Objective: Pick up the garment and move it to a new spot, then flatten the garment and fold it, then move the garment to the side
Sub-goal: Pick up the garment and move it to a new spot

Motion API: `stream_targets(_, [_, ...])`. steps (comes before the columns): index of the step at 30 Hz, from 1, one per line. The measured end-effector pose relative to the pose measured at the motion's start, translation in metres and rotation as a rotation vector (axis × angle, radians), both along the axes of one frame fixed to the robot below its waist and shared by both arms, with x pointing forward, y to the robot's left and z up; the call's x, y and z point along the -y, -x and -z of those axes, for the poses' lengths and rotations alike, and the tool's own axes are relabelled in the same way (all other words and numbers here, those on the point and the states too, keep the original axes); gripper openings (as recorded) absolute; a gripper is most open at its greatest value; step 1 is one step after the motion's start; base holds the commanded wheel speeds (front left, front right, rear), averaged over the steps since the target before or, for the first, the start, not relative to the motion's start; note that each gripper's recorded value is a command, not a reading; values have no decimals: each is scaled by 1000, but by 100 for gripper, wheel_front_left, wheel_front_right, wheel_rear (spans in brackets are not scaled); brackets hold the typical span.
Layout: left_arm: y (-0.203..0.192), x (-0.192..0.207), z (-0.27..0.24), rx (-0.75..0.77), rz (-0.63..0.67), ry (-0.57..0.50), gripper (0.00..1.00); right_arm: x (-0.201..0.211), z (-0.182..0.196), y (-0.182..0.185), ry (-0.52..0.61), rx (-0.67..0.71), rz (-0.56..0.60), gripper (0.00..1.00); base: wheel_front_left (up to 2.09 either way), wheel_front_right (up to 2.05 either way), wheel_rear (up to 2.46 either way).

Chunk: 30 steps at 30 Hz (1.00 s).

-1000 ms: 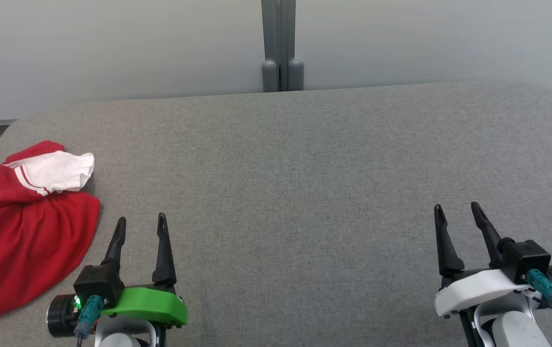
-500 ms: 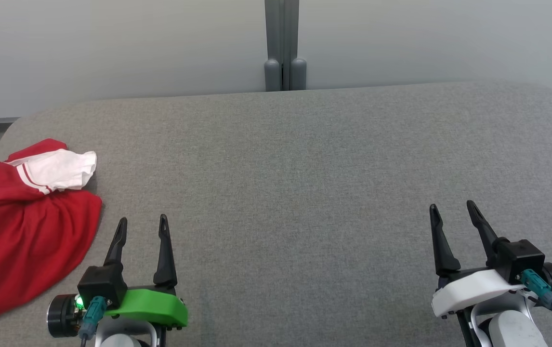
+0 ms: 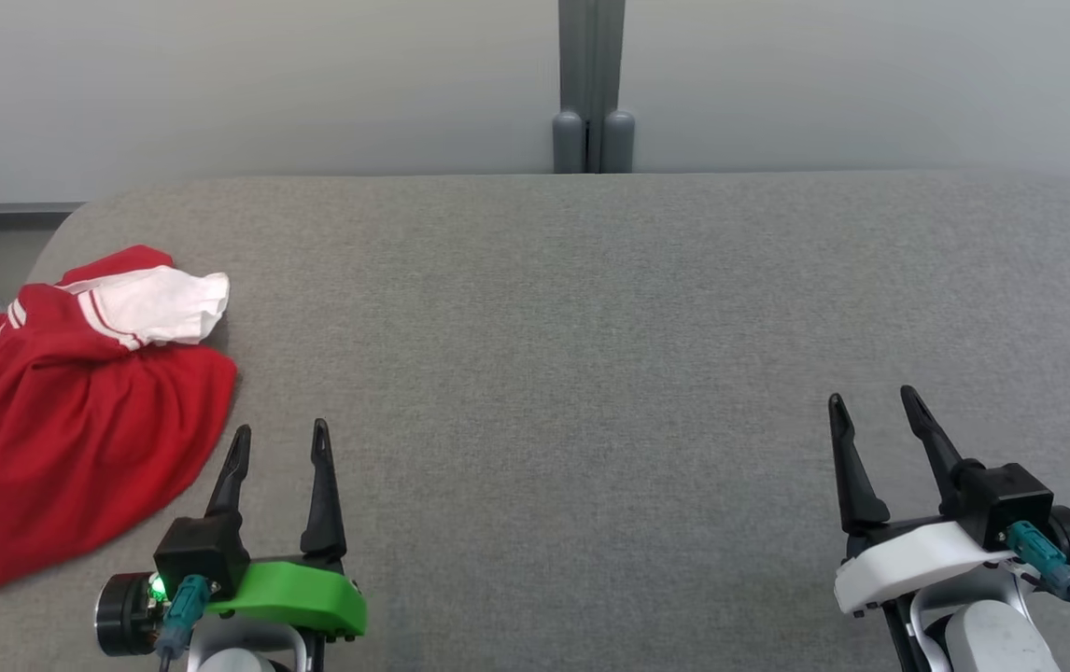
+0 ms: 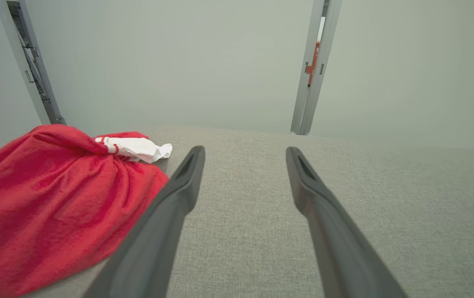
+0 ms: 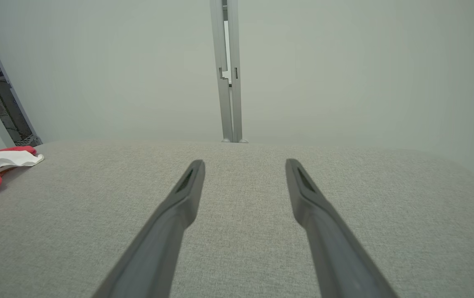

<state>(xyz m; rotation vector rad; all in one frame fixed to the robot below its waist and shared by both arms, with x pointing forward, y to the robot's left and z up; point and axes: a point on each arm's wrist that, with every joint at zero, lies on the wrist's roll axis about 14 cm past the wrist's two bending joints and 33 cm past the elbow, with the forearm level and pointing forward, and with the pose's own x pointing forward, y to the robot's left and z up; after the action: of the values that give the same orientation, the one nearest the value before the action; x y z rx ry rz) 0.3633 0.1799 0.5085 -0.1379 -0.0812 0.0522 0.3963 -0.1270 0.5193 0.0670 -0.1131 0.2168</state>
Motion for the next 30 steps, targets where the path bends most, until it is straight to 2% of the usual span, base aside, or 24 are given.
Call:
stream_targets(18, [61,-97,-7,15,-328,-16,100,-94,-1,-23,1,7,-251,100,0,0,0])
stream_targets(30, [103,-135,-3,-4,-486,-18,100,-150,6,-28,-10,-11,-395,100,0,0,0])
